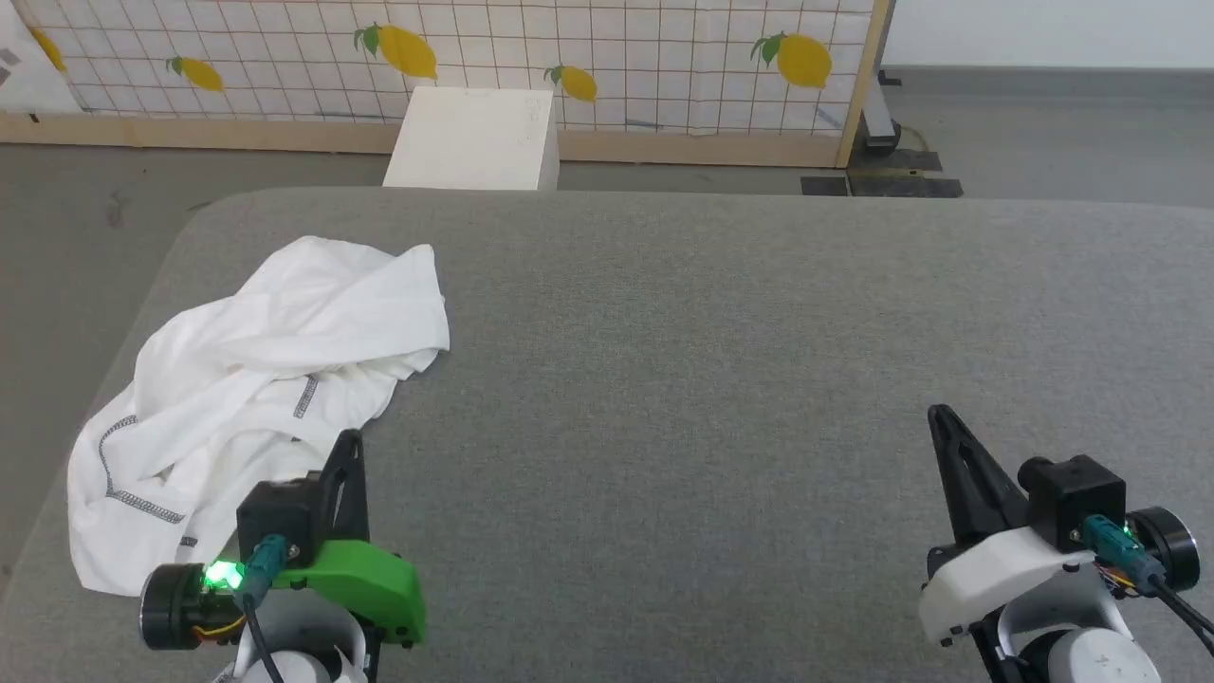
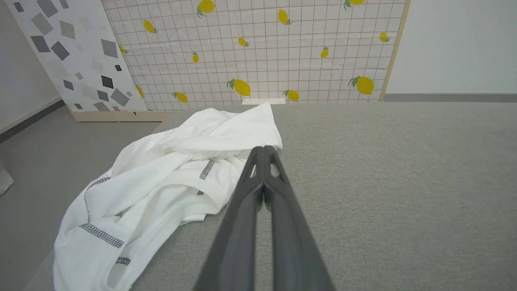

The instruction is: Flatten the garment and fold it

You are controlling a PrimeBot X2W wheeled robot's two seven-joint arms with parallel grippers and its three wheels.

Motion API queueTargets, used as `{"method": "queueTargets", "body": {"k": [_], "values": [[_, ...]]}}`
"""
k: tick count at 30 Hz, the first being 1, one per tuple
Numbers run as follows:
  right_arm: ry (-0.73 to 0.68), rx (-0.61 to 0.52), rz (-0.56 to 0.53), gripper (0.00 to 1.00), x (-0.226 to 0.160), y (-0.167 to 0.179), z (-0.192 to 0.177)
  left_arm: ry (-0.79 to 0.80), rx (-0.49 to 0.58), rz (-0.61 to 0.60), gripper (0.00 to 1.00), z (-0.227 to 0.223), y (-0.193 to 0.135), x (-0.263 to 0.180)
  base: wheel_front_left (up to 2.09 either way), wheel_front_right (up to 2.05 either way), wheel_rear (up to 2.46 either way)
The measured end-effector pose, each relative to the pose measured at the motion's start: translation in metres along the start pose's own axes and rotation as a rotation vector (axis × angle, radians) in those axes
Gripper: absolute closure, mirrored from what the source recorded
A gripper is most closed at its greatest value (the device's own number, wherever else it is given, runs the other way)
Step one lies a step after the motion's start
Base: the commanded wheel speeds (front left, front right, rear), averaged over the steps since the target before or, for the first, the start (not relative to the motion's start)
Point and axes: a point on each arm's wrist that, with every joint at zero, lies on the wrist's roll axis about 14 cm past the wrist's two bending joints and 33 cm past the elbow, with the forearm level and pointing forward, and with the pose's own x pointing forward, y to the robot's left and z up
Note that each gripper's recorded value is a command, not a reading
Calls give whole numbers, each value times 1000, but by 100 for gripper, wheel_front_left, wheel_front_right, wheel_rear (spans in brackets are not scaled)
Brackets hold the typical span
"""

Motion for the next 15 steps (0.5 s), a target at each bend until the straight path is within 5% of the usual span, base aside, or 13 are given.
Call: {"method": "queueTargets", "body": {"k": [15], "values": [[0, 0, 0, 100, 0, 0, 0, 0, 0, 0, 100, 0, 0, 0, 0, 0, 0]]}}
